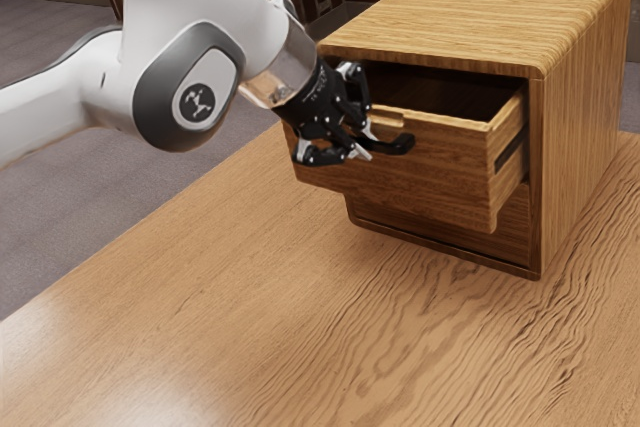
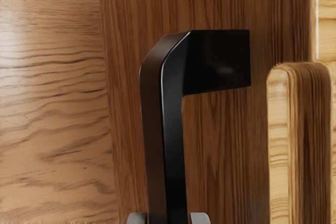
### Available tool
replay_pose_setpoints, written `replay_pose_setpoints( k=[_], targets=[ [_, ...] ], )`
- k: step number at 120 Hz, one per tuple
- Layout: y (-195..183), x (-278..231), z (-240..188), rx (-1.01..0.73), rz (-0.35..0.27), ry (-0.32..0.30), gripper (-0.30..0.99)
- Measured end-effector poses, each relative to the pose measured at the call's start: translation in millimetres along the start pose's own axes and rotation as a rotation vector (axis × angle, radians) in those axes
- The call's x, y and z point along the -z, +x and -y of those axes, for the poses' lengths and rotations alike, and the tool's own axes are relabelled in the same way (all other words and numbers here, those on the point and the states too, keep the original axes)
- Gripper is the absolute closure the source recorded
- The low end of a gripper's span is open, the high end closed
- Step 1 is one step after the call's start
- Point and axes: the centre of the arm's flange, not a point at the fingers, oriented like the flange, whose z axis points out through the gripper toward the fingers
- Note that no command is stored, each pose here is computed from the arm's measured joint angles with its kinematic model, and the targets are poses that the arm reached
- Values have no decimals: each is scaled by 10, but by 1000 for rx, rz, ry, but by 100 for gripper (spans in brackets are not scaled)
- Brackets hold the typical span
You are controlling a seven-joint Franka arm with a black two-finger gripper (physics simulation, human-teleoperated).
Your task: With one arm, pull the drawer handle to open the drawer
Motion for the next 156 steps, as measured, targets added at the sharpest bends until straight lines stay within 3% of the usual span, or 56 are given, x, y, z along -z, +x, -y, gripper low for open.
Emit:
replay_pose_setpoints(
  k=[80,156],
  targets=[
    [203,348,426,30,6,2,68],
    [142,626,832,20,31,-6,68]
  ],
)
